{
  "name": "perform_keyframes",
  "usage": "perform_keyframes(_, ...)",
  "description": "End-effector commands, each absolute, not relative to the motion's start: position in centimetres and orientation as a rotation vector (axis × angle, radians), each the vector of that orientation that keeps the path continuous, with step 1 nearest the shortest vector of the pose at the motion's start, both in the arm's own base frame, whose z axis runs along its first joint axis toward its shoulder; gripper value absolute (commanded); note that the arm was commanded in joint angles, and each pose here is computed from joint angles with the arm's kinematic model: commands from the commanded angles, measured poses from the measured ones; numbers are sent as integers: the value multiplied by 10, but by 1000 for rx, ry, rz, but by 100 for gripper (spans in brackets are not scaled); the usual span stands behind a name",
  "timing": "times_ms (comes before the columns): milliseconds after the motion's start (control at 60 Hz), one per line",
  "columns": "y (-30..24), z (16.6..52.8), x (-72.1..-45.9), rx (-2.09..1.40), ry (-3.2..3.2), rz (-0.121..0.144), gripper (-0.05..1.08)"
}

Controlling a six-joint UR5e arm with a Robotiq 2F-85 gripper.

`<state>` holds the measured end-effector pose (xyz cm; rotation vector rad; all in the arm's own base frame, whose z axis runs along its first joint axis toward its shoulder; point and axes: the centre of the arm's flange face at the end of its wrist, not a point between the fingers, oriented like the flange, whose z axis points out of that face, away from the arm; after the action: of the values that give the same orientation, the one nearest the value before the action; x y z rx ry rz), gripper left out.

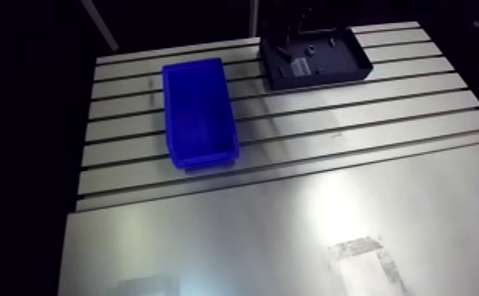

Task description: Pick up the M10 bolt from the tray and put it into the blue bin.

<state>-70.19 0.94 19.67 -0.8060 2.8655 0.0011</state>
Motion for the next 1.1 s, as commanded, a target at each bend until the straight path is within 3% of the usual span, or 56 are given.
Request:
perform_keyframes(17,9,190,-700,-803,2856,-7,62)
perform_keyframes(917,6,171,-696,-803,2828,-29,63)
perform_keyframes(1100,5,170,-698,-818,2857,-3,63)
